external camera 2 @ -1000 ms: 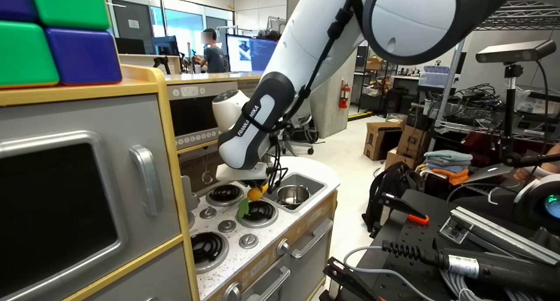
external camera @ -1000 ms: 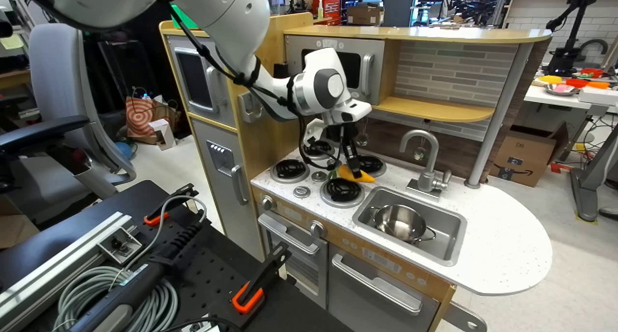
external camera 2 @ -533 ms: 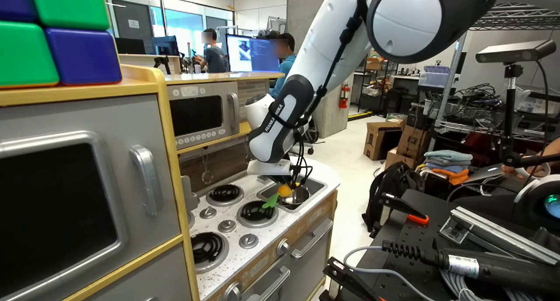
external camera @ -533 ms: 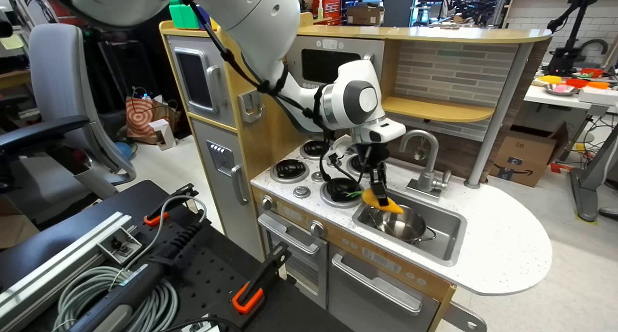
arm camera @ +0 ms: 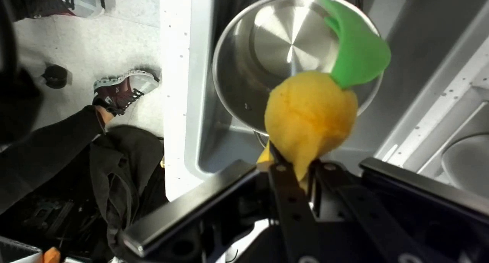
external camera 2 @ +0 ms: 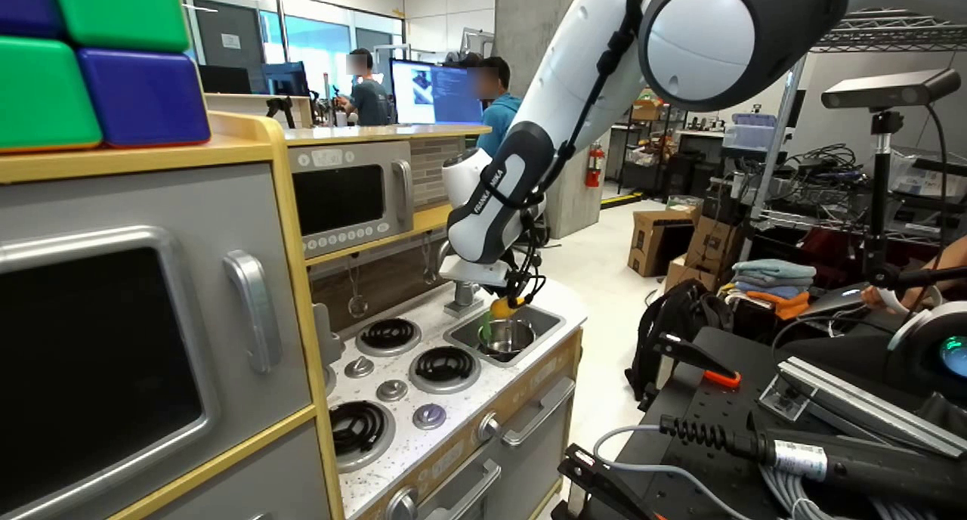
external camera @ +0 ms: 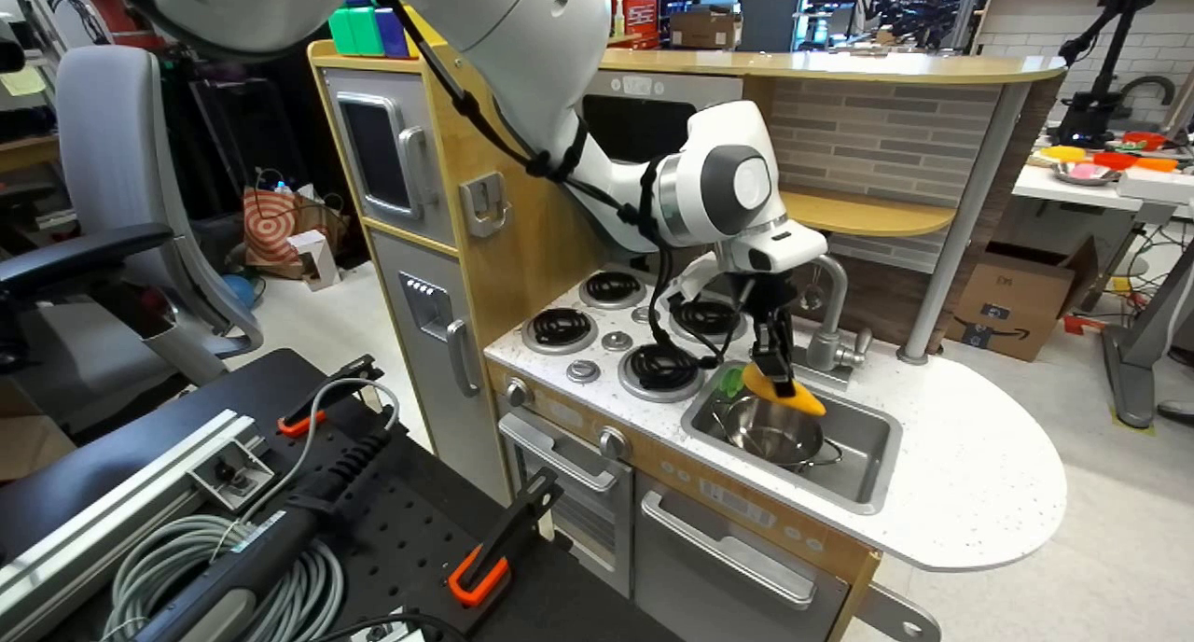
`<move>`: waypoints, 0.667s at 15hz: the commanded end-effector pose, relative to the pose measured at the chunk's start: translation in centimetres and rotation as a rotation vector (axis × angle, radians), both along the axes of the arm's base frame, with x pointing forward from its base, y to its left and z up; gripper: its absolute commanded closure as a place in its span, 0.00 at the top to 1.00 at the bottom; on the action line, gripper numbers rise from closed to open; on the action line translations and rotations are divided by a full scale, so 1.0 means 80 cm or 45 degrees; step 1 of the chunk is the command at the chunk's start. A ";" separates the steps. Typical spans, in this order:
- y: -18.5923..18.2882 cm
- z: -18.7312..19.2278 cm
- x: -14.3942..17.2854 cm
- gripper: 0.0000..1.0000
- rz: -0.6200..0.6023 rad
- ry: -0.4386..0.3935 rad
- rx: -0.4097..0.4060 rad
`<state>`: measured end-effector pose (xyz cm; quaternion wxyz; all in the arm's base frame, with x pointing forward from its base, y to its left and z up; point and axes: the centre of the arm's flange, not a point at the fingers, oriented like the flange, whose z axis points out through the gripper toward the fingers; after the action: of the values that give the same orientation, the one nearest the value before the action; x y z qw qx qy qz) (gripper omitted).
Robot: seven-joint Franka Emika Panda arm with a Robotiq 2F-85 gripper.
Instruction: Put the carrot plush toy inside the pot in the sink
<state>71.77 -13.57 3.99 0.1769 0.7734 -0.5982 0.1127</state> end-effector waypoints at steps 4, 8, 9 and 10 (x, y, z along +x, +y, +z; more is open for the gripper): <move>-0.005 0.004 0.009 0.58 -0.067 -0.056 -0.028; 0.004 0.015 -0.002 0.86 -0.070 -0.031 0.005; 0.010 0.022 -0.008 0.95 -0.057 -0.008 0.031; 0.019 0.033 -0.018 0.99 -0.040 0.007 0.056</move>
<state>71.88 -13.47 4.18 0.1727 0.7578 -0.6181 0.1179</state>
